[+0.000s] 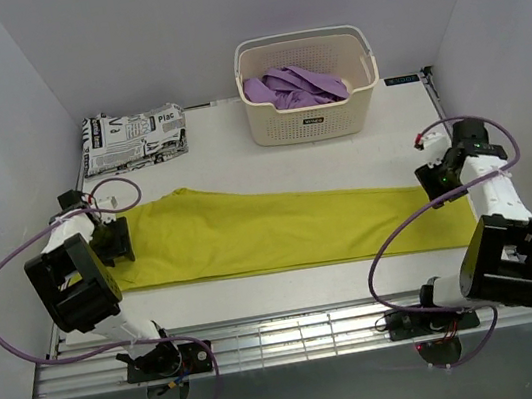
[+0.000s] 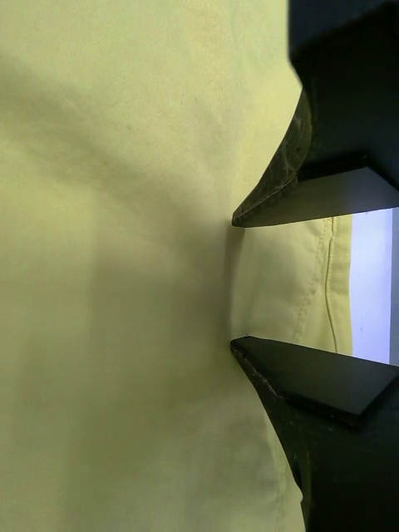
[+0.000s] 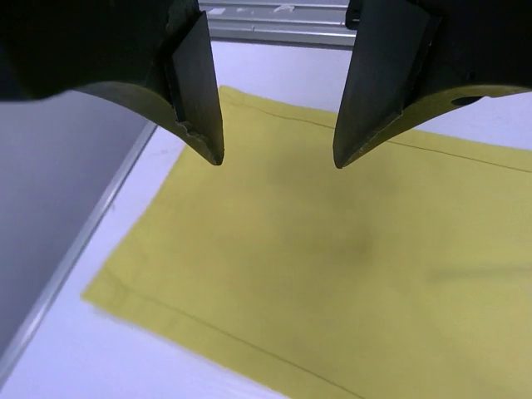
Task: Fold and stack the trousers
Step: Fold the trousers
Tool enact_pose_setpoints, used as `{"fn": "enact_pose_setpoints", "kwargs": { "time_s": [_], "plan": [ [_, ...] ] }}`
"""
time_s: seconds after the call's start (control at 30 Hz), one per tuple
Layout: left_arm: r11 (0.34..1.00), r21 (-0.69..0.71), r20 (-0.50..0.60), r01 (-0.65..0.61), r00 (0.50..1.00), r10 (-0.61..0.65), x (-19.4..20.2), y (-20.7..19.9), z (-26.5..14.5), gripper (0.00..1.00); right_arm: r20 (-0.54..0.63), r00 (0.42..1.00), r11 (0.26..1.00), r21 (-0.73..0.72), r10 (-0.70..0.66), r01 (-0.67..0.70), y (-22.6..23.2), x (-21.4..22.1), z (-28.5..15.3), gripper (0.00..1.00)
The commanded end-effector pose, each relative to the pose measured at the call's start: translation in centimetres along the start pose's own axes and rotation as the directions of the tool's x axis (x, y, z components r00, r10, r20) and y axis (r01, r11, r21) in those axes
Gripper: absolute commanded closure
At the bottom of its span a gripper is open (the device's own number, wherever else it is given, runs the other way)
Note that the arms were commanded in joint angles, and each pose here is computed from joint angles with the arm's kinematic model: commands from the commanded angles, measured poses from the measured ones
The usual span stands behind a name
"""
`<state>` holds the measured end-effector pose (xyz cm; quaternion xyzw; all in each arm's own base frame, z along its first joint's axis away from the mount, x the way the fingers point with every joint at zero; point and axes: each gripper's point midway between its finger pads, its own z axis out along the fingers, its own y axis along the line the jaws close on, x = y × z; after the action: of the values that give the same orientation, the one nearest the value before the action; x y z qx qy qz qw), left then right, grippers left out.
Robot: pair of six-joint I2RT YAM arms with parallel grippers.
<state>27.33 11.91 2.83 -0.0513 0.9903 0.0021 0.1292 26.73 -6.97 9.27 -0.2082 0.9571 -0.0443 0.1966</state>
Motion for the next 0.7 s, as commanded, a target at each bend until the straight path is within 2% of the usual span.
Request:
{"fn": "enact_pose_setpoints", "kwargs": {
  "time_s": [0.0, 0.03, 0.23, 0.53, 0.67],
  "plan": [
    [1.0, -0.019, 0.053, -0.006, 0.999, 0.007, -0.6, 0.3, -1.8, 0.34, -0.039, 0.988, 0.988, -0.025, 0.151, -0.152, -0.9, 3.1, 1.3, 0.4],
    [1.0, -0.005, 0.054, -0.005, 0.999, 0.005, -0.7, 0.1, -2.0, 0.33, -0.037, 0.979, 0.979, -0.017, 0.202, -0.203, -1.8, 3.9, 1.5, 0.4],
    [1.0, 0.026, 0.077, -0.002, 0.997, 0.0, -1.2, -0.5, -2.9, 0.3, -0.047, 0.951, 0.952, -0.011, 0.305, -0.306, -4.2, 6.0, 3.5, 0.4],
    [0.999, 0.036, 0.103, -0.021, 0.994, 0.018, -1.6, -0.9, -4.1, 0.28, -0.091, 0.913, 0.916, -0.012, 0.399, -0.401, -6.2, 8.7, 6.1, 0.38],
    [0.999, 0.035, 0.101, -0.018, 0.995, 0.014, -1.5, -0.9, -4.2, 0.28, -0.081, 0.908, 0.91, -0.025, 0.41, -0.413, -6.2, 9.0, 6.5, 0.32]
  ]
}}
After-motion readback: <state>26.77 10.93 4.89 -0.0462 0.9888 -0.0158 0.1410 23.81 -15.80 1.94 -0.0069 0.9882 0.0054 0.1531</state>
